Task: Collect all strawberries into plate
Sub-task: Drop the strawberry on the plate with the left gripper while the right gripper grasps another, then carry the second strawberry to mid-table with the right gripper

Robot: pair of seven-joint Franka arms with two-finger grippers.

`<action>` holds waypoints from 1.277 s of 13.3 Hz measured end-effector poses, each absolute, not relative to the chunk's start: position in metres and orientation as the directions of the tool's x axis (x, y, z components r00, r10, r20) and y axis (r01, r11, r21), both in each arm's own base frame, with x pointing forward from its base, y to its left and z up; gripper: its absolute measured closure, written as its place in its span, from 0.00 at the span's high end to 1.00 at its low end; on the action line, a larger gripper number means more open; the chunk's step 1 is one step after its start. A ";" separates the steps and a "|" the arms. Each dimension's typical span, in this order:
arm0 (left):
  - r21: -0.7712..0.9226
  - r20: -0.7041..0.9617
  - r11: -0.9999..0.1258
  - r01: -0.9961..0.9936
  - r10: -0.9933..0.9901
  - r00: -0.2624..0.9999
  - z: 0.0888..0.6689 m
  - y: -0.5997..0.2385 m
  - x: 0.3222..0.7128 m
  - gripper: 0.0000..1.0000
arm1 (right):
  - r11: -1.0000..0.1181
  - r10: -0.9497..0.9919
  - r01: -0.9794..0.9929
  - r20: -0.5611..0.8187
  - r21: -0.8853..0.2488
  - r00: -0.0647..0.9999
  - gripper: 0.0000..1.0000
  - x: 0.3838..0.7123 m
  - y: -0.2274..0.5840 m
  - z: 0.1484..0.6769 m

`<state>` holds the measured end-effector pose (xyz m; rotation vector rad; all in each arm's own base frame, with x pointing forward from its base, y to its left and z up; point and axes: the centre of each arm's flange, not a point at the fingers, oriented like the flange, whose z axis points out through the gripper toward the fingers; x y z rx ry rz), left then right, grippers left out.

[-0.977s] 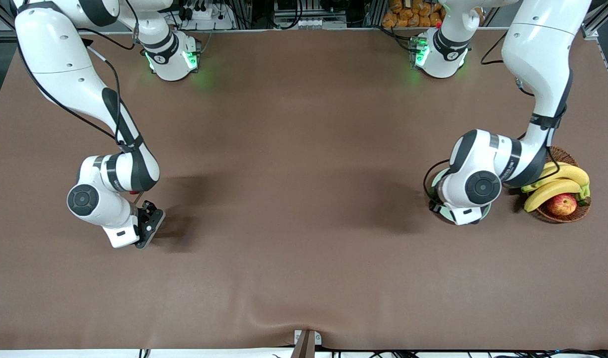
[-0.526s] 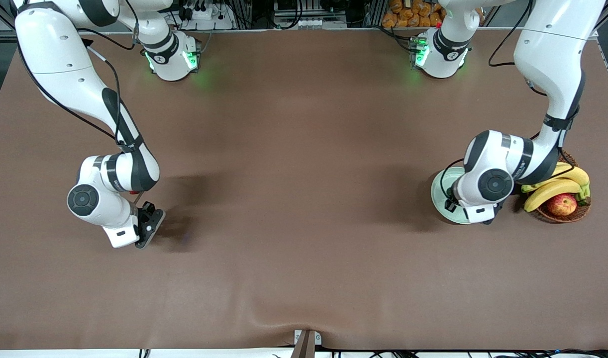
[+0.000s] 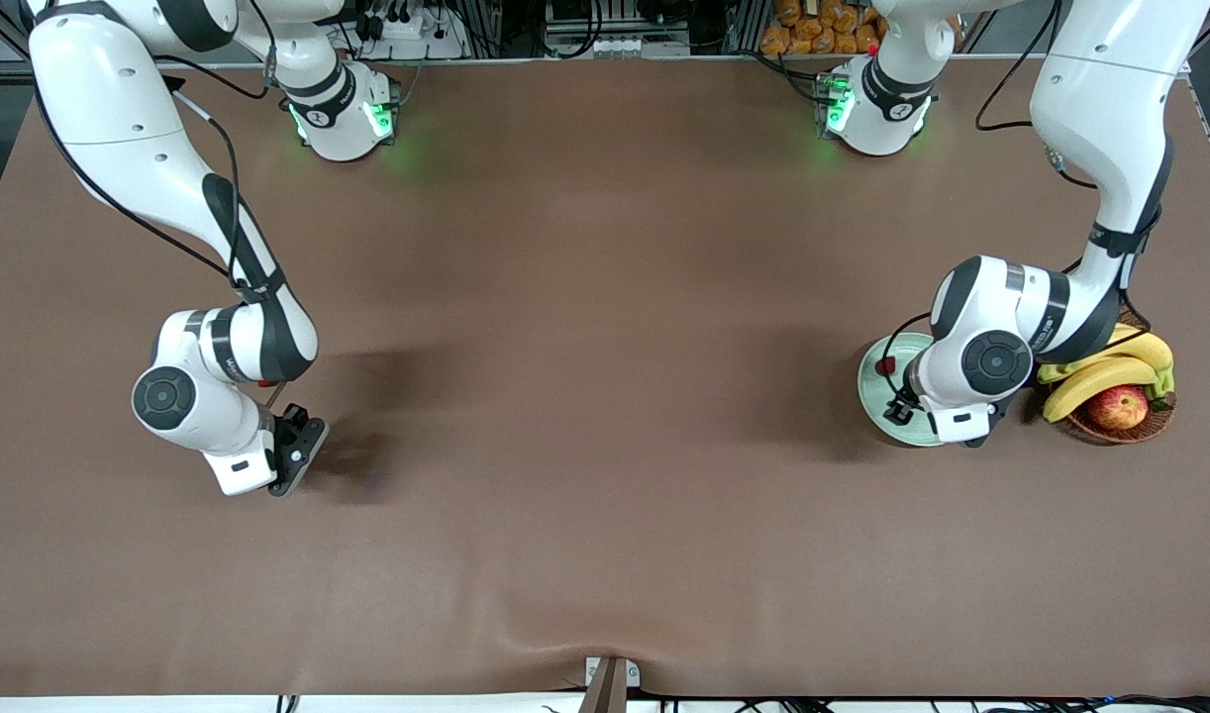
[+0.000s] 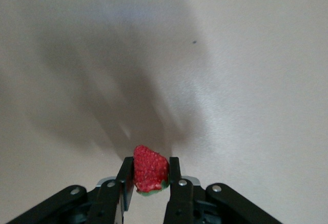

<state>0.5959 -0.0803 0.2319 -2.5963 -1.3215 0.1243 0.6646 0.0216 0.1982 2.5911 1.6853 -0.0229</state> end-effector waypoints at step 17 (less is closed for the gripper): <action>-0.089 -0.014 -0.654 0.751 0.755 0.656 0.377 -0.206 0.611 1.00 | -0.539 0.824 0.841 0.180 -0.048 0.538 0.31 0.621 0.344 0.279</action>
